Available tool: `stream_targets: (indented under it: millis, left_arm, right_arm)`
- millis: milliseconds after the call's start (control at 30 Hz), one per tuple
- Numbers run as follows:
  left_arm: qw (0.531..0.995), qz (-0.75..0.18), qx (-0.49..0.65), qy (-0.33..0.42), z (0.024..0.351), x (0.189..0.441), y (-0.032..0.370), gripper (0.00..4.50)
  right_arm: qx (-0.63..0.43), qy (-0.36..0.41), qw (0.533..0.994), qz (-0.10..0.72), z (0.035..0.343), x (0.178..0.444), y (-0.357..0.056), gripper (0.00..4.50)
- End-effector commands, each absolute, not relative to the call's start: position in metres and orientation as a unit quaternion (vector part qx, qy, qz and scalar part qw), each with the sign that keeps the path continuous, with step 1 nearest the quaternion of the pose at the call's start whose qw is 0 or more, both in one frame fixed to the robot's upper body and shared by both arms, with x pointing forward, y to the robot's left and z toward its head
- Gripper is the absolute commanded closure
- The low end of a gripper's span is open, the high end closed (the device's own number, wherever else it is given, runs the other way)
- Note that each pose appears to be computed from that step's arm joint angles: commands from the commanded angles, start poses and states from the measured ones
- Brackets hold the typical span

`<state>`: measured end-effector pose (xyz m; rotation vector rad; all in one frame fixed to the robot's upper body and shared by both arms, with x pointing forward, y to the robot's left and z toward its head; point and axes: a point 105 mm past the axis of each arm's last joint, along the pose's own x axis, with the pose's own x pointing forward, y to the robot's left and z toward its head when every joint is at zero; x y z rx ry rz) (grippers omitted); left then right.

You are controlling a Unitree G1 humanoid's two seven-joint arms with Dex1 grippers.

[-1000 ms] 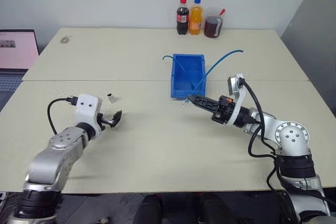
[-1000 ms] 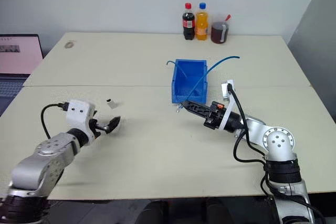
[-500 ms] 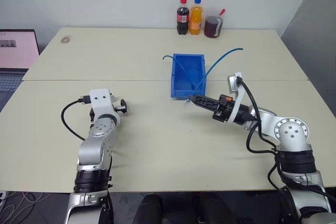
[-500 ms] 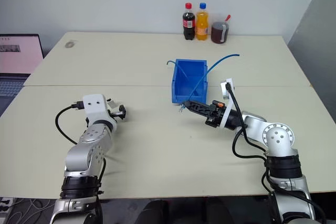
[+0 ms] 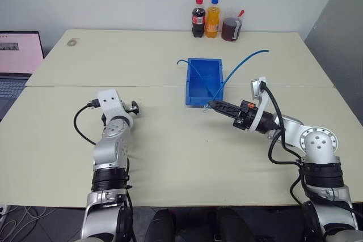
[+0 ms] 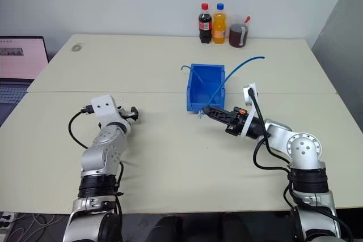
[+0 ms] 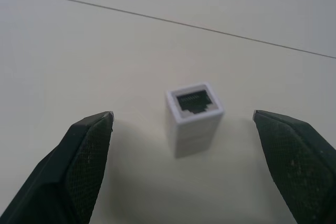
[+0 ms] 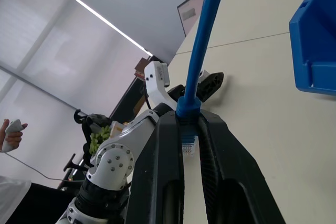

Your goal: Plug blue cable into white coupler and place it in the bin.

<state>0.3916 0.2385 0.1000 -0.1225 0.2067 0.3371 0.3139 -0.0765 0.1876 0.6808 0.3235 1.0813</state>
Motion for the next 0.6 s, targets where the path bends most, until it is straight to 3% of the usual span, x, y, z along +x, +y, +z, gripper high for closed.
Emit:
stream_targets:
  millis: [33, 167, 600]
  left_arm:
    - [0.979, 0.177, -0.06, 0.076, 0.1169, 0.3932, 0.2418, 0.03]
    - [0.978, 0.189, -0.049, 0.08, 0.1172, 0.3929, 0.2452, 0.49]
    - [0.981, 0.179, -0.018, 0.07, 0.1255, 0.3976, 0.2486, 3.42]
  right_arm:
    - [0.306, 0.123, 0.794, 0.51, 0.2011, 0.3095, -0.0801, 4.36]
    - [0.304, 0.124, 0.797, 0.507, 0.1997, 0.3085, -0.0817, 4.36]
    - [0.304, 0.127, 0.799, 0.503, 0.1952, 0.3069, -0.0814, 4.36]
